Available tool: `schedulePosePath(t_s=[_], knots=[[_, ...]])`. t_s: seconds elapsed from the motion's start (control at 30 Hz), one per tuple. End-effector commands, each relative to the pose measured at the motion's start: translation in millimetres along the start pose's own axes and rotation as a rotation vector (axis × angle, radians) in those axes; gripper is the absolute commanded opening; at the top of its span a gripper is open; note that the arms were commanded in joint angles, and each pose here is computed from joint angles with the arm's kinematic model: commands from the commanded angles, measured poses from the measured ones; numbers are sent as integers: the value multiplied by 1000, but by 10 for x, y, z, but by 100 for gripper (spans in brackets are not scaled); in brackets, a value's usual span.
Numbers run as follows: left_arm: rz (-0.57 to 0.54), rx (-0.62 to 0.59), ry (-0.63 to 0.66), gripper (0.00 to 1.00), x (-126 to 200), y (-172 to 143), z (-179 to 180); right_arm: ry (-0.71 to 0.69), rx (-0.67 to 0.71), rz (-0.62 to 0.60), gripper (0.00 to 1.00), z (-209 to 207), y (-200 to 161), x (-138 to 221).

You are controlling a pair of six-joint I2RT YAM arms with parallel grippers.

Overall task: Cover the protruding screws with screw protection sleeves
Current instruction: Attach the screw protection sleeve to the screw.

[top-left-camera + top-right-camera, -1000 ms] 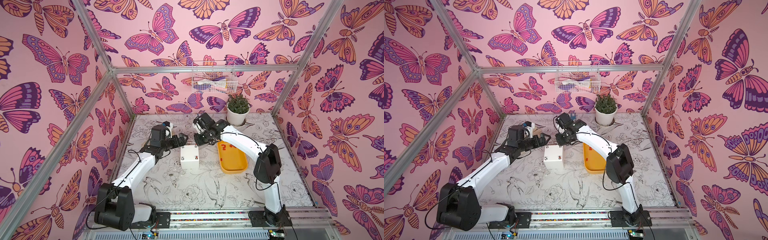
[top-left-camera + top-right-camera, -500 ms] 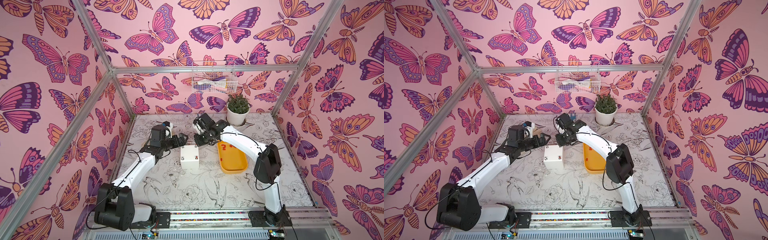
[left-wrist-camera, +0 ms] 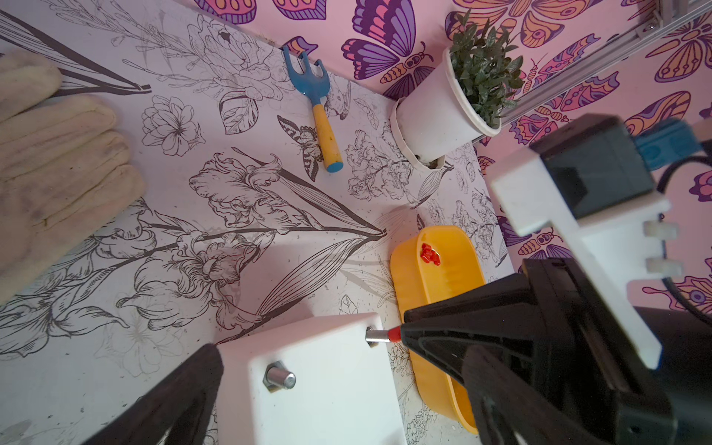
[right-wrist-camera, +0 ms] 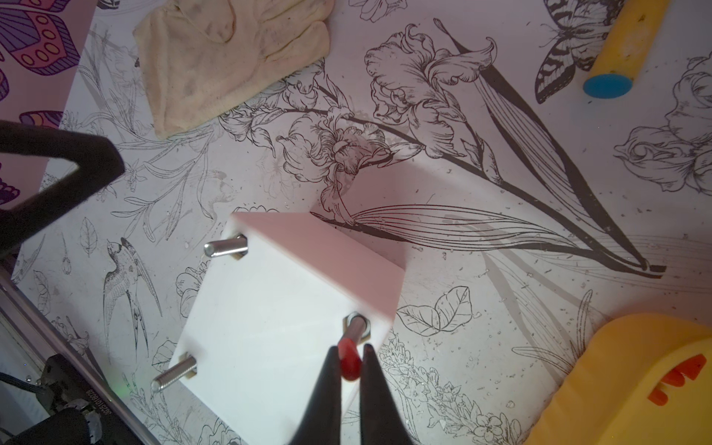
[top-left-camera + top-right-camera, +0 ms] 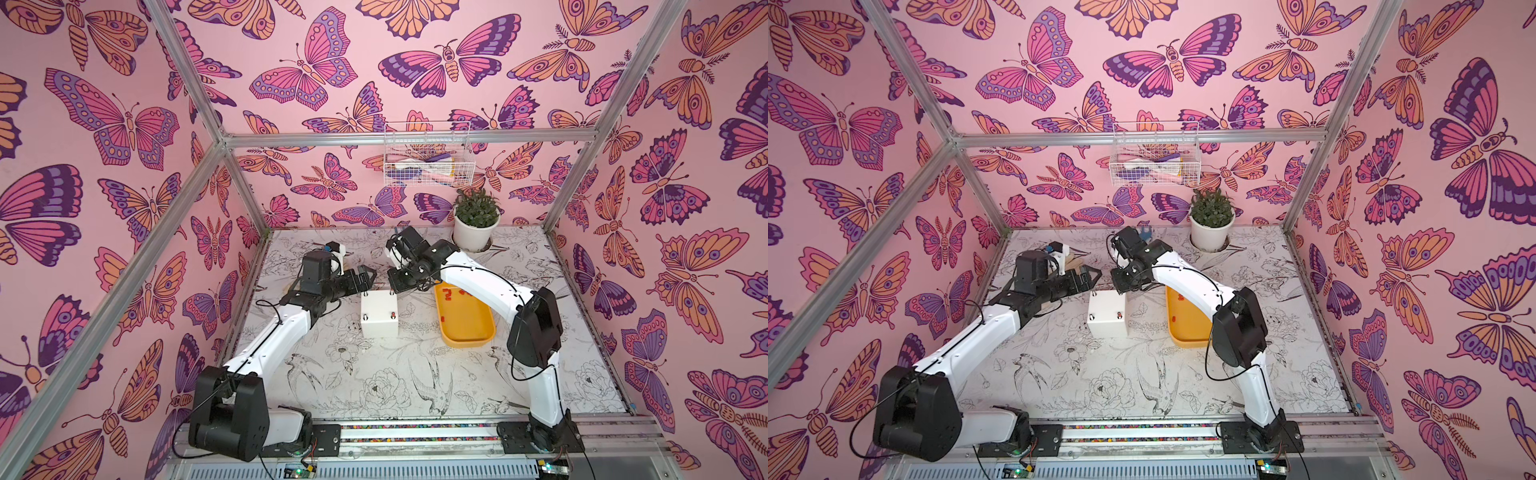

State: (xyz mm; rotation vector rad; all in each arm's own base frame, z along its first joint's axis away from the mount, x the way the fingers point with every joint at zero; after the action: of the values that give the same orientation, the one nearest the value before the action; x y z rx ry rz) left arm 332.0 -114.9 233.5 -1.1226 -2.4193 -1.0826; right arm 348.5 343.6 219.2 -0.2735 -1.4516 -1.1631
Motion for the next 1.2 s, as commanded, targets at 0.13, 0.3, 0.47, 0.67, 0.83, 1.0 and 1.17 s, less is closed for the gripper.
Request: schedulePosePath(t_s=[0.13, 0.3, 0.47, 0.67, 0.83, 1.0, 1.17], knots=[[5, 5, -9, 100, 10, -23, 27, 11, 18, 47, 13, 61, -65, -100], [6, 4, -9, 100, 9, -26, 30, 12, 22, 50, 13, 75, -57, -107], [5, 5, -9, 100, 10, -28, 31, 12, 27, 52, 13, 88, -59, -106], [4, 3, -12, 100, 18, -25, 22, 9, 28, 53, 13, 85, -56, -100], [2, 5, -10, 100, 26, -25, 27, 10, 29, 53, 13, 86, -56, -102], [2, 5, -12, 100, 27, -24, 25, 10, 30, 53, 13, 93, -58, -104], [0, 4, -14, 100, 30, -22, 20, 10, 32, 50, 14, 93, -53, -93]])
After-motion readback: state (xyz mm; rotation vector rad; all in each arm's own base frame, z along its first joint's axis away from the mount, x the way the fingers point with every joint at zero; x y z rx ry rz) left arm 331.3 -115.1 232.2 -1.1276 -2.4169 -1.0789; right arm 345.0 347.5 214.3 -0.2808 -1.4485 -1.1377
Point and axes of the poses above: each gripper's point midway between its finger pads, its own x axis back along the fingers, its own z axis along the line the jaws close on, y = z × x, the point moved 7 cm from there along x, back along the fingers, and after that the axes turned 10 degrees about x, right-handed, at the moved point
